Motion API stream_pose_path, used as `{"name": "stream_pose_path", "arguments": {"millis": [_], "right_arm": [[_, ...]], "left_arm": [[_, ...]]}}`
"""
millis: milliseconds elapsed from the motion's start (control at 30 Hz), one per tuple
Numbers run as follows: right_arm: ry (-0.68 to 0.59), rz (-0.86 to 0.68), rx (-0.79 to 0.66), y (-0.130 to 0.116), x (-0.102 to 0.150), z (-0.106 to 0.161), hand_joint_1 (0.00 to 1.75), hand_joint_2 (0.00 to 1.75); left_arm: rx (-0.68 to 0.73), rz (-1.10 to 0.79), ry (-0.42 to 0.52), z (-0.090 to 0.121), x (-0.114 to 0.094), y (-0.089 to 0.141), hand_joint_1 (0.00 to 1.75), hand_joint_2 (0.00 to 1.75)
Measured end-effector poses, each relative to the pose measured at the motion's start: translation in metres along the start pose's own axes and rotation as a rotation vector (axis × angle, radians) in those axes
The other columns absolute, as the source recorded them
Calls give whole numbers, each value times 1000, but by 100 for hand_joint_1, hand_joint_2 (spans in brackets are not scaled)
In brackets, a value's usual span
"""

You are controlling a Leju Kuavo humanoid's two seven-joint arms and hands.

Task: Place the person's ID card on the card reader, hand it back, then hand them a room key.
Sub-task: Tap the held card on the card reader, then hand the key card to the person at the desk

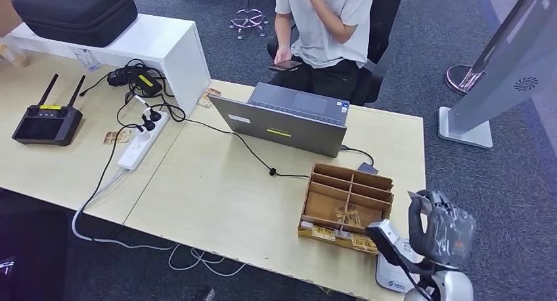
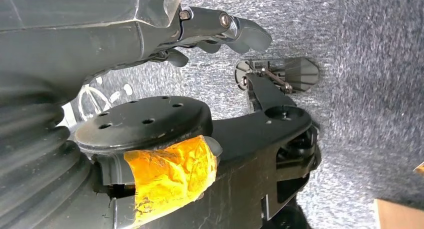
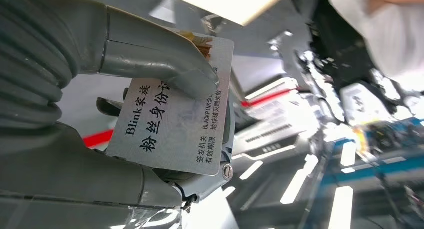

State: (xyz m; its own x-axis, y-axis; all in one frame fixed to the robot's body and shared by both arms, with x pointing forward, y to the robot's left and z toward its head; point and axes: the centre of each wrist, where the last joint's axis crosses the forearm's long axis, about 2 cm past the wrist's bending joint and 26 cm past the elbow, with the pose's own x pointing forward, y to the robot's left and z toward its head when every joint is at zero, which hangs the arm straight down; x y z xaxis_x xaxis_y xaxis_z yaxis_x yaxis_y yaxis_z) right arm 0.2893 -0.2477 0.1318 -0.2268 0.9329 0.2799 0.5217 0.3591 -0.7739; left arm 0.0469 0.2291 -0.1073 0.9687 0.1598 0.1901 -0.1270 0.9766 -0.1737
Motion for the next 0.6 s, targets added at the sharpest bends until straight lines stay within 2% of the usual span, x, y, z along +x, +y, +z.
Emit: {"name": "stream_pose_path", "arguments": {"millis": [167, 300, 433, 600], "right_arm": [[-108, 2, -87, -24, 41, -74, 175, 175], [-172, -1, -124, -38, 72, -118, 175, 175], [-207, -11, -152, -46, 89, -141, 175, 175], [-223, -13, -154, -47, 97, -149, 175, 175]], "left_arm": [[-24, -41, -1, 0, 1, -2, 0, 175], [-41, -67, -3, 0, 3, -3, 0, 175], [-47, -83, -3, 0, 4, -3, 0, 175], [-51, -90, -4, 0, 4, -4, 0, 175]]}}
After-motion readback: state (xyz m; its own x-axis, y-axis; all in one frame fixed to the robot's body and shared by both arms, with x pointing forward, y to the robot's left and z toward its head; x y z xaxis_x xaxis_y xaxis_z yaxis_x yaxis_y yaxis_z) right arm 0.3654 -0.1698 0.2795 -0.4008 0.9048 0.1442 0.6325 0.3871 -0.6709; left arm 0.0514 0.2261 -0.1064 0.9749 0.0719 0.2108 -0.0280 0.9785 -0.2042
